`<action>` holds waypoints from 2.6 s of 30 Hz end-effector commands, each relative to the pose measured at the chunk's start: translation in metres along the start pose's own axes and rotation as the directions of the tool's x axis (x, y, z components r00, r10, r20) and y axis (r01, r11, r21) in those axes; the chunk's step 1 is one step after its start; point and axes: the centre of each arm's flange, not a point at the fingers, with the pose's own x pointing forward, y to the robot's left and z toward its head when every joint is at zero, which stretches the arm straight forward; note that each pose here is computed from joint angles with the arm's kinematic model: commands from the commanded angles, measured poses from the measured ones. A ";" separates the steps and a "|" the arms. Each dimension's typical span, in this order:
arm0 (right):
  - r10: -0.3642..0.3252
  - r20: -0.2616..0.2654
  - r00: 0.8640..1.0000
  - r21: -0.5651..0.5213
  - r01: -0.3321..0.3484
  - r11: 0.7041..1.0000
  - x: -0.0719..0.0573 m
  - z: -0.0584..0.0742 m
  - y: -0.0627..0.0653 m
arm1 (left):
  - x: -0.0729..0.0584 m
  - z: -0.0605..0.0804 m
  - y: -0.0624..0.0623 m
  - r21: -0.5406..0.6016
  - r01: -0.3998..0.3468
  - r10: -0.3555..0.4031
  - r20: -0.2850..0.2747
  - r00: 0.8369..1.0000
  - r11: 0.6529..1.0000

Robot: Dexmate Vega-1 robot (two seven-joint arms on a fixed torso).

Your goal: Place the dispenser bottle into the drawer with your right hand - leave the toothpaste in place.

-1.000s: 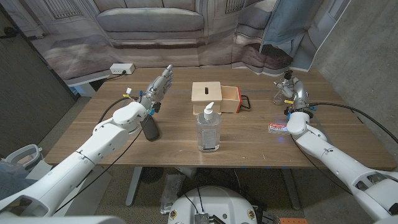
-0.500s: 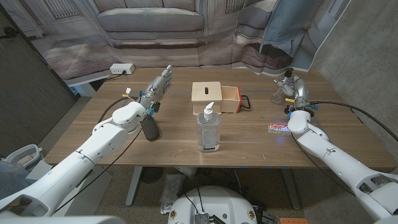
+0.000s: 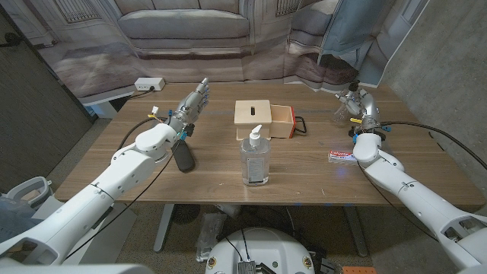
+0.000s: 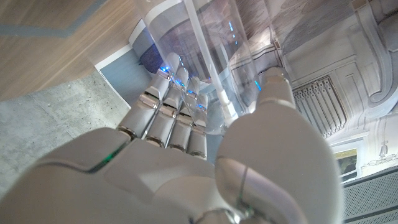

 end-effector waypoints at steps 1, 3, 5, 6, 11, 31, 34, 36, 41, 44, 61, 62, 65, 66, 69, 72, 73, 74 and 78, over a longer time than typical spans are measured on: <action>-0.001 0.012 1.000 -0.007 0.002 1.000 0.001 0.007 -0.006 | 0.000 0.000 0.002 0.004 -0.004 0.004 -0.001 1.000 1.000; 0.001 0.017 1.000 -0.015 -0.001 1.000 0.001 0.007 -0.006 | -0.001 0.000 0.002 0.003 -0.006 0.006 -0.001 1.000 1.000; 0.000 0.021 1.000 -0.029 0.001 1.000 0.002 0.008 -0.007 | -0.001 -0.001 0.002 0.001 -0.007 0.007 0.000 1.000 1.000; 0.000 0.023 1.000 -0.033 0.001 0.999 0.002 0.009 -0.007 | -0.001 -0.002 0.002 -0.001 -0.007 0.007 0.000 1.000 1.000; -0.001 0.029 1.000 -0.048 0.002 0.999 0.003 0.012 -0.010 | 0.000 -0.004 0.002 -0.005 -0.008 0.008 -0.002 1.000 1.000; 0.021 0.044 0.999 -0.064 -0.018 0.998 0.003 0.028 -0.026 | -0.005 -0.003 0.002 0.000 -0.007 0.007 -0.004 1.000 1.000; 0.024 0.043 0.999 -0.058 -0.021 0.998 0.003 0.030 -0.027 | -0.006 -0.004 0.002 -0.001 -0.007 0.007 -0.004 1.000 1.000; 0.031 0.046 0.998 -0.046 -0.028 0.999 0.003 0.033 -0.028 | -0.007 -0.006 0.002 -0.003 -0.007 0.007 -0.005 1.000 1.000; 0.040 0.048 0.998 -0.034 -0.038 0.999 0.002 0.038 -0.028 | -0.008 -0.007 0.002 -0.005 -0.007 0.007 -0.010 1.000 1.000; 0.045 0.050 0.998 -0.026 -0.044 0.999 0.002 0.041 -0.027 | -0.009 -0.008 0.002 -0.005 -0.007 0.007 -0.012 1.000 1.000; 0.084 0.078 0.993 0.015 -0.085 0.996 0.005 0.055 -0.025 | -0.008 -0.008 0.001 -0.009 -0.005 0.004 -0.011 1.000 1.000; 0.083 0.077 0.994 0.019 -0.085 0.996 0.005 0.056 -0.024 | -0.008 -0.008 0.001 -0.010 -0.005 0.005 -0.011 1.000 1.000; 0.088 0.087 0.992 0.020 -0.090 0.996 0.006 0.058 -0.025 | -0.007 -0.009 0.001 -0.014 -0.005 0.005 -0.010 1.000 1.000; 0.089 0.088 0.992 0.022 -0.091 0.996 0.006 0.058 -0.025 | -0.007 -0.010 0.001 -0.015 -0.005 0.005 -0.010 1.000 1.000; 0.099 0.098 0.990 0.026 -0.102 0.994 0.007 0.060 -0.025 | -0.006 -0.010 0.001 -0.014 -0.006 0.005 -0.008 1.000 1.000; 0.110 0.101 0.989 0.026 -0.114 0.993 0.008 0.062 -0.025 | -0.006 -0.009 0.001 -0.013 -0.003 0.003 -0.007 1.000 1.000; 0.113 0.102 0.988 0.026 -0.117 0.993 0.008 0.063 -0.024 | -0.005 -0.009 0.001 -0.014 -0.004 0.004 -0.005 1.000 1.000; 0.115 0.104 0.988 0.024 -0.118 0.993 0.008 0.063 -0.024 | -0.005 -0.008 0.001 -0.013 -0.004 0.004 -0.003 1.000 1.000; 0.120 0.113 0.986 0.028 -0.124 0.992 0.008 0.065 -0.024 | -0.005 -0.007 0.000 -0.009 -0.003 0.003 -0.006 1.000 1.000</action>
